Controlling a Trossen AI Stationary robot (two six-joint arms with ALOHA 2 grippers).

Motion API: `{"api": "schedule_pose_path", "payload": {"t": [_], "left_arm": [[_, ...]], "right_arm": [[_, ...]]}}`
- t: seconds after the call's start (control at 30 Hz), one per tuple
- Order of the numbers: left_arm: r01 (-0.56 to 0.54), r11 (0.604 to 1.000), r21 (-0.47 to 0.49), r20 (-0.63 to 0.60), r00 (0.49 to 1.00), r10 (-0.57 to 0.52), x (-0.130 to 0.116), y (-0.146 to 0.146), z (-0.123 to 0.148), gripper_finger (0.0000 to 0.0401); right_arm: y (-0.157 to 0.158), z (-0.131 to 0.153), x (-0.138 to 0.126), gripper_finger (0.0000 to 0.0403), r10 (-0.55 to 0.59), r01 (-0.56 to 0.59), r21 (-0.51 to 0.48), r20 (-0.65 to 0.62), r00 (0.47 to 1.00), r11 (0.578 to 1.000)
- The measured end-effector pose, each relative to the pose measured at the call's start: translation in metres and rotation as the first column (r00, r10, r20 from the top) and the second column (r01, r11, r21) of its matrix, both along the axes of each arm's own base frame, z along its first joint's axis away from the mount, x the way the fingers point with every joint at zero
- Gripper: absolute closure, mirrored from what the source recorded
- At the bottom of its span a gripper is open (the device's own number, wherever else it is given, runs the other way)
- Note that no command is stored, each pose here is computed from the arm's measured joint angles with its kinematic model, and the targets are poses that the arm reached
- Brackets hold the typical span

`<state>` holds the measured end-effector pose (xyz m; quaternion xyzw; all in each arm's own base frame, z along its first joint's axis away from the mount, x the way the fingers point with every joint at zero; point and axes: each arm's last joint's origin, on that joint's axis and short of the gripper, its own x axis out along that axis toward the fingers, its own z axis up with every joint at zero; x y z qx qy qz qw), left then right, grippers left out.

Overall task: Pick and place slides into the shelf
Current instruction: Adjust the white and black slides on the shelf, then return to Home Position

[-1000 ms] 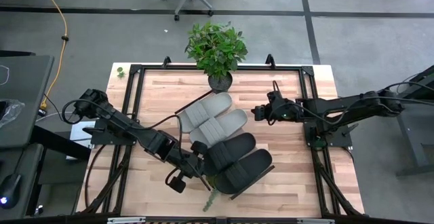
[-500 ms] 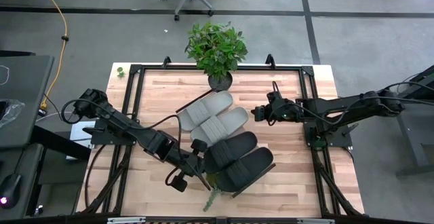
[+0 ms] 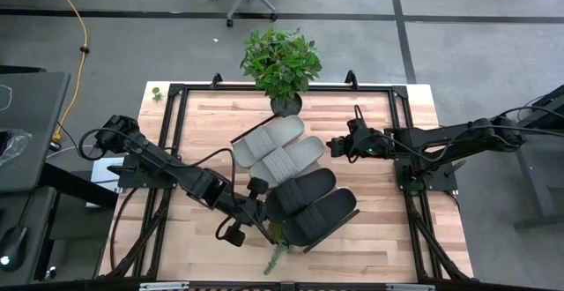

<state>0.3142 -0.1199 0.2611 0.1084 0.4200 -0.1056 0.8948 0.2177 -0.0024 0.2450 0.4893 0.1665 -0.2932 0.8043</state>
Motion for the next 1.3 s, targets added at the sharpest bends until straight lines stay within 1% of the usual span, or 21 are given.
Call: {"api": "schedule_pose_path", "payload": {"t": [0.07,0.2,0.37,0.43,0.5,0.6,0.7,0.77,0.8,0.87,0.97,1.0,1.07,1.13,1.17,1.3], "left_arm": [[0.005,1.0,-0.003,-0.001,1.0,-0.005,-0.001,-0.001,0.001,0.0401],[0.038,0.999,-0.025,-0.081,0.996,-0.039,-0.006,0.0,-0.003,0.0401],[0.054,0.998,-0.033,-0.142,0.988,-0.058,-0.013,0.001,-0.003,0.0401],[0.06,0.997,-0.044,-0.143,0.987,-0.066,-0.017,0.002,0.003,0.0401],[0.06,0.998,-0.036,-0.167,0.984,-0.065,-0.023,0.005,0.011,0.0401],[0.049,0.999,-0.022,-0.152,0.987,-0.052,-0.032,0.009,0.036,0.0401],[0.015,1.0,0.011,-0.085,0.996,-0.014,-0.043,0.015,0.068,0.0401],[-0.012,1.0,0.022,-0.009,1.0,0.012,-0.052,0.02,0.091,0.0401],[-0.027,0.999,0.033,0.025,0.999,0.026,-0.058,0.023,0.102,0.0401],[-0.06,0.997,0.047,0.135,0.989,0.053,-0.069,0.03,0.127,0.0401],[-0.093,0.993,0.065,0.251,0.965,0.074,-0.091,0.041,0.154,0.0401],[-0.107,0.992,0.063,0.281,0.956,0.085,-0.098,0.044,0.16,0.0401],[-0.134,0.989,0.057,0.319,0.941,0.109,-0.115,0.052,0.169,0.0401],[-0.16,0.986,0.051,0.352,0.927,0.132,-0.133,0.06,0.176,0.0401],[-0.175,0.983,0.06,0.357,0.923,0.143,-0.143,0.064,0.177,0.0401],[-0.25,0.967,0.053,0.431,0.879,0.204,-0.177,0.081,0.186,0.0401]], "right_arm": [[0.0,0.0,0.0,0.0402,-0.004,0.004,-0.003,0.0,1.0,1.0],[0.0,0.0,0.0,0.0402,-0.013,0.013,-0.01,-0.005,1.0,1.0],[-0.001,0.0,-0.004,0.0402,-0.015,0.014,-0.022,-0.024,1.0,1.0],[-0.001,0.003,-0.009,0.0402,-0.016,0.016,-0.029,-0.026,1.0,0.999],[-0.001,0.009,-0.016,0.0402,-0.004,0.003,-0.05,-0.012,1.0,0.999],[-0.001,0.026,-0.029,0.0402,0.065,-0.058,-0.11,0.06,0.996,0.992],[0.002,0.047,-0.044,0.0402,0.228,-0.194,-0.195,0.171,0.958,0.961],[0.006,0.064,-0.053,0.0402,0.324,-0.253,-0.259,0.284,0.902,0.932],[0.007,0.071,-0.059,0.0402,0.352,-0.26,-0.292,0.334,0.874,0.921],[0.009,0.086,-0.07,0.0402,0.393,-0.244,-0.362,0.428,0.814,0.9],[0.01,0.103,-0.087,0.0402,0.446,-0.194,-0.472,0.51,0.736,0.86],[0.01,0.106,-0.092,0.0402,0.458,-0.181,-0.497,0.52,0.721,0.848],[0.01,0.11,-0.102,0.0402,0.47,-0.159,-0.524,0.536,0.701,0.836],[0.009,0.11,-0.111,0.0402,0.485,-0.163,-0.545,0.522,0.701,0.822],[0.009,0.108,-0.115,0.0402,0.49,-0.172,-0.551,0.506,0.71,0.817],[0.007,0.1,-0.126,0.0402,0.481,-0.197,-0.55,0.437,0.76,0.812]]}}
